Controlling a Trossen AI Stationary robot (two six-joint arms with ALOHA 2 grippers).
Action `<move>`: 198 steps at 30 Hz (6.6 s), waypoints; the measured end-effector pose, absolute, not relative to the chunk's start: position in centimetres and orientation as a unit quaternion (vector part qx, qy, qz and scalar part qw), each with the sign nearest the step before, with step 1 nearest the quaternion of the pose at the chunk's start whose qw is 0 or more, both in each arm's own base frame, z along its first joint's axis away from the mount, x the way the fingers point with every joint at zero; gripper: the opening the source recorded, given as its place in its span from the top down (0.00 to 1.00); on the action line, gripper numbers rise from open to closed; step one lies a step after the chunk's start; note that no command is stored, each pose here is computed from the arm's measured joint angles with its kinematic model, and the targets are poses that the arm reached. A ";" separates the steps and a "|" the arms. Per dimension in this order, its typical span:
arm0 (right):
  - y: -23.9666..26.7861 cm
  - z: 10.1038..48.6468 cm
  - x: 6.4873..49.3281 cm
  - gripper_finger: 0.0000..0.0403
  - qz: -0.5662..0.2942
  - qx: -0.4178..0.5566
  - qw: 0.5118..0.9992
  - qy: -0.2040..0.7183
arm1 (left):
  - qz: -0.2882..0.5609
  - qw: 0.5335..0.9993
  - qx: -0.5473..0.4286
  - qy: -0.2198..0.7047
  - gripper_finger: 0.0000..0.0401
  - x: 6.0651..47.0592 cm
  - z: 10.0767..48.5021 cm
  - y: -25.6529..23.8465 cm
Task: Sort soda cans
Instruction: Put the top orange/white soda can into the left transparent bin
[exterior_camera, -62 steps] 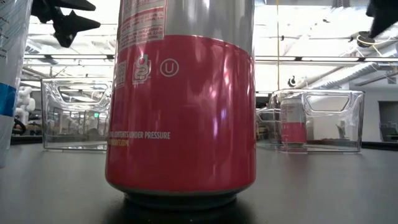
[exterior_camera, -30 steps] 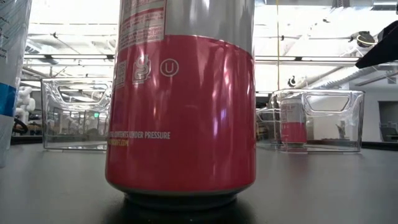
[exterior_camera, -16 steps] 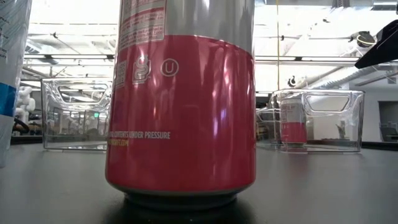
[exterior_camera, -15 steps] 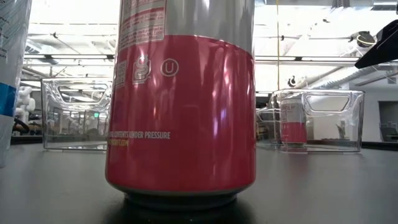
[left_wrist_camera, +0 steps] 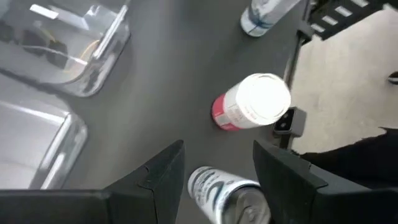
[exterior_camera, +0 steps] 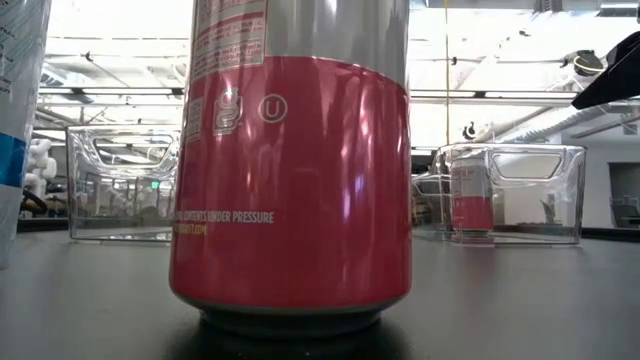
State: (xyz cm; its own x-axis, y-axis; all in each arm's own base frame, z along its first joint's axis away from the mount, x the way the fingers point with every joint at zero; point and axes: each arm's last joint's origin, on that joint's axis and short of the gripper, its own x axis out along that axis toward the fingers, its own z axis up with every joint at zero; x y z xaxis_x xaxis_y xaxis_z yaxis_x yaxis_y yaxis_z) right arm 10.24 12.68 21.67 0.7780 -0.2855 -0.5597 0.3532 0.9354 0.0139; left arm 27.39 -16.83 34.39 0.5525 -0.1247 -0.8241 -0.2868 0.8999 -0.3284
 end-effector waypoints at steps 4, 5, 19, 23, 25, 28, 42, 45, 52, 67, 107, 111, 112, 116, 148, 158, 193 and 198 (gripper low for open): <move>12.9 21.6 10.2 0.02 -0.159 0.069 0.936 0.307 | 0.053 0.862 -0.222 0.453 0.50 27.6 34.5 -16.8; 12.9 21.6 10.2 0.02 -0.156 0.071 0.935 0.311 | 0.057 0.864 -0.222 0.448 0.49 27.7 34.6 -16.8; 13.0 21.5 10.1 0.02 -0.149 0.070 0.935 0.315 | 0.081 0.875 -0.213 0.427 0.03 27.8 34.6 -16.6; 13.0 21.5 10.1 0.02 -0.148 0.068 0.935 0.315 | 0.076 0.876 -0.217 0.424 0.03 27.9 34.7 -16.6; 13.0 21.5 10.1 0.02 -0.147 0.066 0.935 0.315 | 0.074 0.877 -0.219 0.421 0.04 28.0 34.7 -16.7; 13.0 21.5 10.1 0.02 -0.147 0.065 0.935 0.316 | 0.077 0.876 -0.223 0.420 0.04 28.0 34.7 -16.6; 13.0 21.5 10.1 0.02 -0.147 0.064 0.935 0.315 | 0.226 0.776 -0.216 0.549 0.04 23.7 33.3 -15.6; 13.0 21.5 10.1 0.02 -0.147 0.064 0.935 0.315 | 0.247 0.760 -0.204 0.566 0.04 22.2 33.3 -16.0; 13.0 21.5 10.1 0.02 -0.146 0.060 0.936 0.316 | 0.285 0.744 -0.241 0.554 0.04 17.8 34.4 -16.2; 13.0 21.6 10.1 0.02 -0.146 0.057 0.936 0.315 | 0.361 0.650 -0.412 0.527 0.04 10.4 31.0 -14.7; 13.1 21.6 10.2 0.02 -0.148 0.080 0.936 0.310 | 0.331 0.662 -0.340 0.580 0.04 12.0 27.9 -17.5; 13.2 21.6 10.2 0.02 -0.147 0.083 0.936 0.309 | 0.327 0.665 -0.337 0.582 0.04 12.0 27.9 -17.5; 13.2 21.6 10.2 0.02 -0.147 0.083 0.936 0.309 | 0.325 0.665 -0.335 0.582 0.04 12.1 27.9 -17.5; 13.2 21.6 10.2 0.02 -0.147 0.083 0.936 0.309 | 0.317 0.666 -0.343 0.581 0.04 12.2 27.9 -17.7; 13.2 21.6 10.2 0.02 -0.145 0.076 0.937 0.310 | 0.320 0.624 -0.347 0.623 0.04 11.8 25.9 -20.9; 13.2 21.6 10.2 0.02 -0.144 0.072 0.937 0.310 | 0.340 0.634 -0.342 0.604 0.04 11.6 25.3 -21.3; 13.4 21.7 10.3 0.02 -0.137 0.082 0.938 0.307 | 0.317 0.644 -0.348 0.603 0.21 11.6 21.7 -21.4; 13.4 21.7 10.3 0.02 -0.137 0.076 0.938 0.309 | 0.318 0.641 -0.348 0.605 0.17 11.6 21.7 -21.4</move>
State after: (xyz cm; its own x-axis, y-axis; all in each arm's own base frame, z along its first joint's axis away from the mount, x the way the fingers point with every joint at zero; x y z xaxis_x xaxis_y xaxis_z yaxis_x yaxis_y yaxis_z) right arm 10.27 13.36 21.67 0.7716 -0.2105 -0.6003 0.3045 0.9508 0.0580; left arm 11.59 -21.43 21.74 0.0652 -0.0132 -0.9978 -0.8295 0.5551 -0.0616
